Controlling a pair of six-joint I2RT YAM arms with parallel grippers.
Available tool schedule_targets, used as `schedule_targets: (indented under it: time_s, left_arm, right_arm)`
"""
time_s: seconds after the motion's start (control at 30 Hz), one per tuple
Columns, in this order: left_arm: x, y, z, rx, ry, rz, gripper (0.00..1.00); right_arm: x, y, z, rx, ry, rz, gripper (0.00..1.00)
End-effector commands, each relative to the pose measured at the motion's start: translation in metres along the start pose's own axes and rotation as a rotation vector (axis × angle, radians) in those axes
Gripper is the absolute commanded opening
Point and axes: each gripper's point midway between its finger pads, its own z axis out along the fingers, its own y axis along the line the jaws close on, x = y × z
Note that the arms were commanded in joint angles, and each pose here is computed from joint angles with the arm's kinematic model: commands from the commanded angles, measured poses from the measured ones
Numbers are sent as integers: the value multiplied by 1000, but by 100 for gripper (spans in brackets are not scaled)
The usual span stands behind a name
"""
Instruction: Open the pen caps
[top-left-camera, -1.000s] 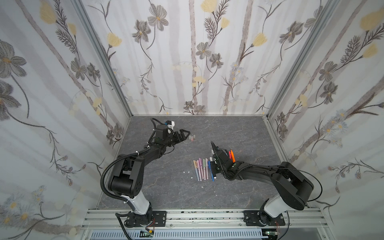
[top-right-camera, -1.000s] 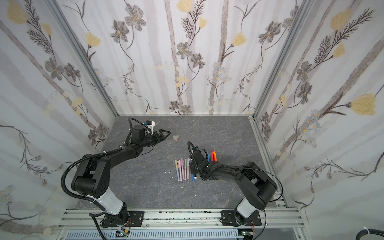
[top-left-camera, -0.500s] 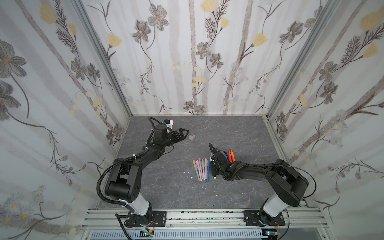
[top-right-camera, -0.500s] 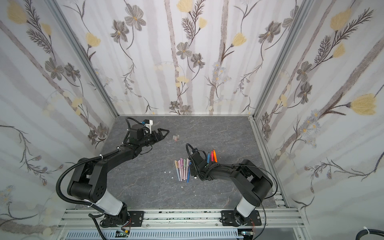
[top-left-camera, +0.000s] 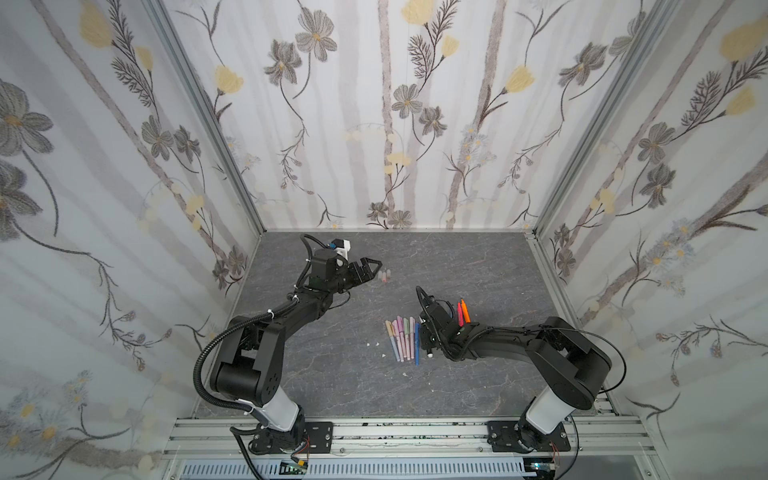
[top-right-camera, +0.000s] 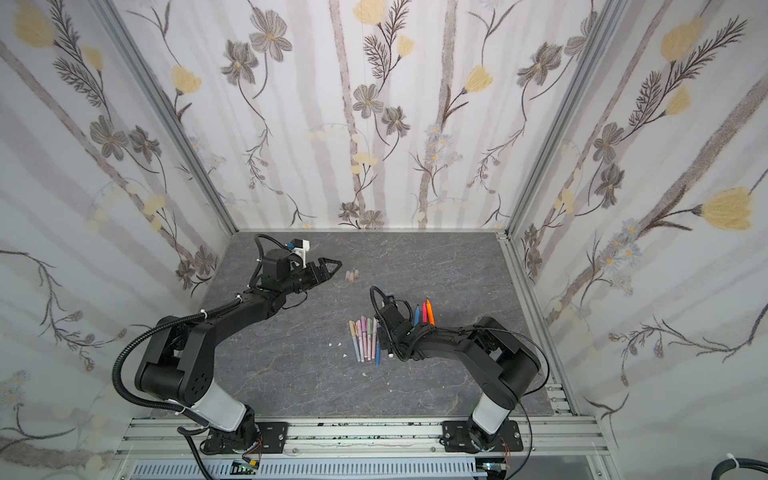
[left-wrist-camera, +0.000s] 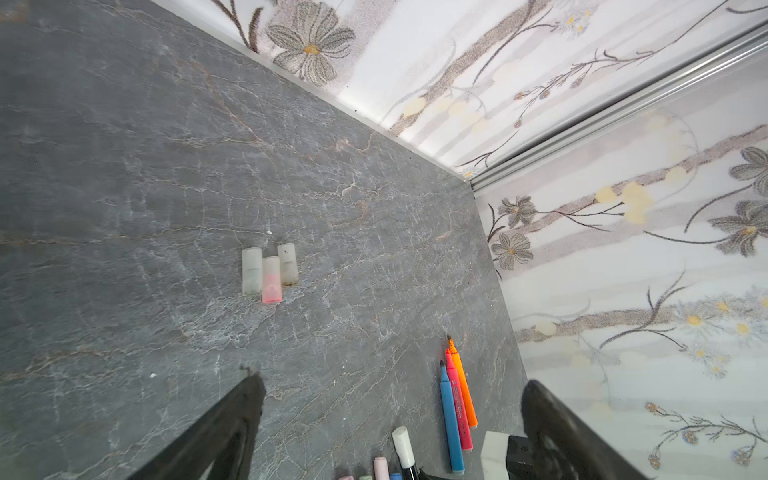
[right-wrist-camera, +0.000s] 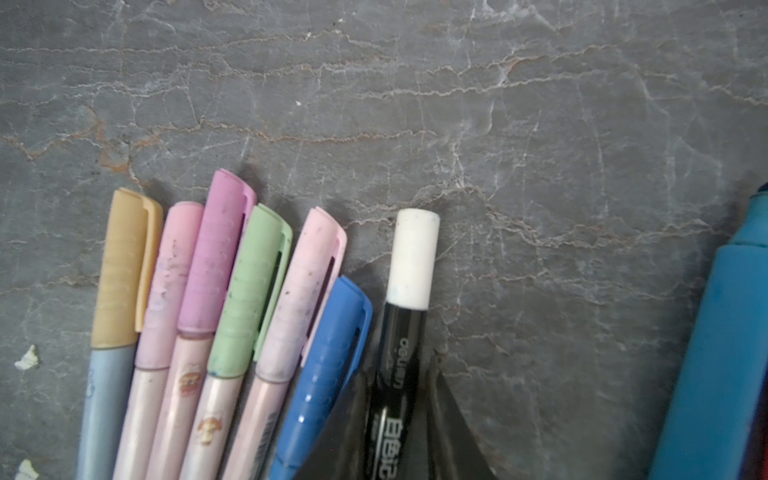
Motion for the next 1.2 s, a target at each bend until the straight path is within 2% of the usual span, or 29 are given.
schedule_targets:
  time_s: [0.0,0.1,0.27,0.6,0.77,1.0,1.17]
  left_arm:
    - [3,-7,5,12,28,17,92]
    - [13,-9,12,-15,64,30,87]
    - [25,-7,16,-59,81,38,86]
    - [37,-12,17,-29,123,30,81]
    - [57,-27,24,24,189,33,81]
    - [90,-58,37,129,282,3,81]
    - [106,-86,45,233,325,-30,77]
  right_arm:
    - [34,-14,1,49,128,-10,25]
    - [37,-16,-1,47,134,-10,25]
    - [43,-19,-4,53,151,-13,25]
    - [38,-14,-11,20,137,-10,7]
    - [6,-11,-35,-21,35,22,5]
    - [-57,-16,-88,-122,-193,93,3]
    - [-79,-23,-104,-163,-266,119,2]
